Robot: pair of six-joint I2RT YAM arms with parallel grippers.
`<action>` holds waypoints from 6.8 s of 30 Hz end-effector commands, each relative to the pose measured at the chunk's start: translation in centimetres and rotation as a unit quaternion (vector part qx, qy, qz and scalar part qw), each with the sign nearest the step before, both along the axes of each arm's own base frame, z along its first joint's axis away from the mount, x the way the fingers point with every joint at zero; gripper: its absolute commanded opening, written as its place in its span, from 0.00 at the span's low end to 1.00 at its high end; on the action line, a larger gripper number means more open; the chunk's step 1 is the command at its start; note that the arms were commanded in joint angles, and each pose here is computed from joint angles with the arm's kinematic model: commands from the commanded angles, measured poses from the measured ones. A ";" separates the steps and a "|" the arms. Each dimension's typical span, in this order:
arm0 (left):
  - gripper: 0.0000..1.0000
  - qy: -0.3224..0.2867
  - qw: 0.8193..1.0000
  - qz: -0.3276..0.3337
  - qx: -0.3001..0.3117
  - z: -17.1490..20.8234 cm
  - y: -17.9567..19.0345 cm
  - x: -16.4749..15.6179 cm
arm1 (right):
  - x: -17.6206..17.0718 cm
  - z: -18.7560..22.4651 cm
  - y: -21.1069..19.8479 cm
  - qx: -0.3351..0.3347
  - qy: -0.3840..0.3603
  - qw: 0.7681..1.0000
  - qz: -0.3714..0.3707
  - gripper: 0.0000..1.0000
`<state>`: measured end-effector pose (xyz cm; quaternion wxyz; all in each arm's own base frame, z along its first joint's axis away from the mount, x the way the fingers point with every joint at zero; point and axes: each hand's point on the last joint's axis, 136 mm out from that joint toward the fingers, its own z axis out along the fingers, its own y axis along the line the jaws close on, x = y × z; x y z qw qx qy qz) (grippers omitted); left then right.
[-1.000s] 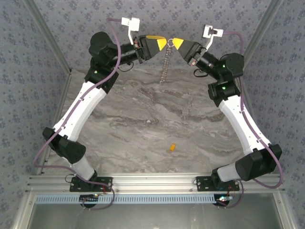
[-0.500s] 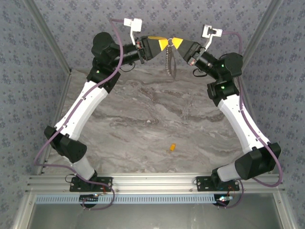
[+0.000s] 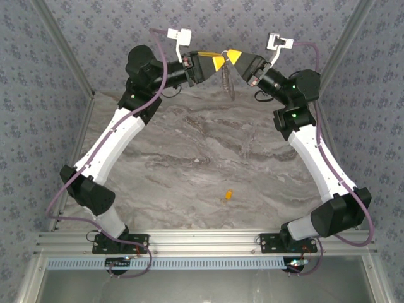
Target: Put the keys on the keyring
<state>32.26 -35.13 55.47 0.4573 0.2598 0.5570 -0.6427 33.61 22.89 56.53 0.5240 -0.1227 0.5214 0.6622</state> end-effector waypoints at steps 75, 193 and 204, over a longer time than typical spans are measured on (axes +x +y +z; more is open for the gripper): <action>0.00 -0.126 0.980 -0.077 0.136 0.0 0.8 -4.4 | -5.8 -0.5 1.4 -0.102 -0.021 0.990 0.096 0.23; 0.00 -0.099 0.987 -0.093 0.090 2.1 0.9 -4.8 | -4.1 1.4 -1.0 -0.041 -0.028 0.998 0.048 0.45; 0.00 -0.101 0.986 -0.094 0.097 1.9 0.9 -4.8 | -4.8 1.1 0.4 -0.057 -0.030 0.996 0.067 0.42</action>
